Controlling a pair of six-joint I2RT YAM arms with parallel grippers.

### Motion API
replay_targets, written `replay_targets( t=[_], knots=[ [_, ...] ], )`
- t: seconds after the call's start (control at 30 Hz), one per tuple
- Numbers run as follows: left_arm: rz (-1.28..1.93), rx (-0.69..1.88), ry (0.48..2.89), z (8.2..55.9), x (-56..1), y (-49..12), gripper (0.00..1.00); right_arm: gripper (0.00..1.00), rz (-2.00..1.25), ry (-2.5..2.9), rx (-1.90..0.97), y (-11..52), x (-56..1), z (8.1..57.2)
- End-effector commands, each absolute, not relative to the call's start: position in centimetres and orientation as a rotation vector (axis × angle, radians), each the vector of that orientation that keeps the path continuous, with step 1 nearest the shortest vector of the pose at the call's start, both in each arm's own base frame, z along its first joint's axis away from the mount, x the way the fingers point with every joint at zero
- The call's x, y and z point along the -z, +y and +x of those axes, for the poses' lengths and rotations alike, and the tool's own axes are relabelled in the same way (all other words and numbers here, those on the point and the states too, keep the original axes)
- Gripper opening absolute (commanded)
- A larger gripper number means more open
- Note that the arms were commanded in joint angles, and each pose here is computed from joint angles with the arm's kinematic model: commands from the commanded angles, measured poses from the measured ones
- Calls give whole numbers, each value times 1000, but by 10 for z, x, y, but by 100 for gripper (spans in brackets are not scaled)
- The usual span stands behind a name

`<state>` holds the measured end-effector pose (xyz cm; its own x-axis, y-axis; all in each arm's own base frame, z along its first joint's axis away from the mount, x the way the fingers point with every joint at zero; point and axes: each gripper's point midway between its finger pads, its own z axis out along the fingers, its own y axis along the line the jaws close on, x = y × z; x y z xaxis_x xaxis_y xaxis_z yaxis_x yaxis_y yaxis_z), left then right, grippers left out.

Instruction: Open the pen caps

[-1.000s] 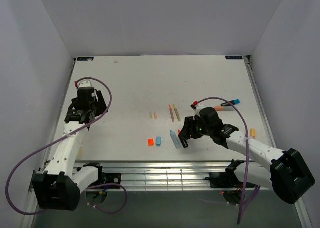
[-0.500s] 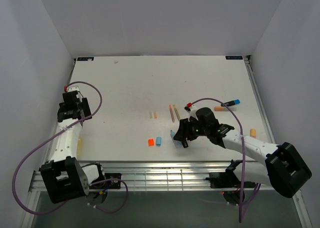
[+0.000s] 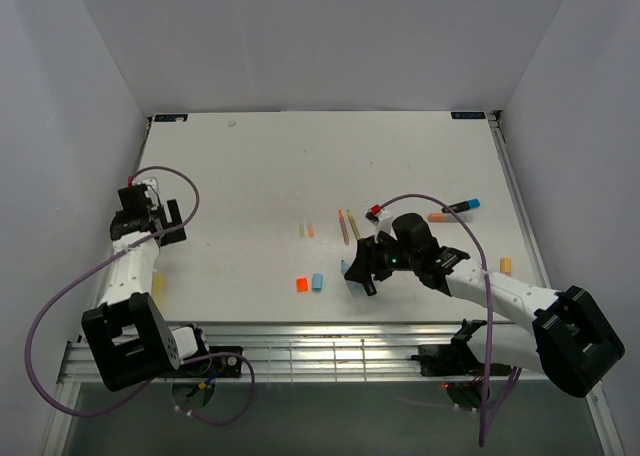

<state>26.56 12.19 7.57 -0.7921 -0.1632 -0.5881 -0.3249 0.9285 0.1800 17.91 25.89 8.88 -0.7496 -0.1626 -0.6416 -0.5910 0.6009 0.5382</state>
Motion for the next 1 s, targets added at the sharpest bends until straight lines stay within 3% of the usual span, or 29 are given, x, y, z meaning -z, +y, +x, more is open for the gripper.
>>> replay_targets(
  t=[0.0,0.07,0.2,0.43,0.6,0.73,0.97],
  knots=[
    [-366,-253,2258,315,-152,120,98,60,-644,2275,-1022,263,-96,184],
    [-499,-248,2187,321,-185,125,98,60,-633,2288,-982,261,-97,190],
    [-702,-187,2201,322,-199,122,98,60,-612,2312,-920,256,-102,196],
    [-1265,98,2204,311,-138,85,98,61,-560,2365,-831,249,-104,204],
    [-1646,48,1939,297,-118,97,98,60,-523,2387,-800,246,-108,203],
    [-1929,-183,1695,268,-110,118,98,61,-520,2405,-735,244,-108,201],
    [-1896,-234,1502,280,-120,138,98,61,-575,2466,-699,259,-97,187]
  ],
)
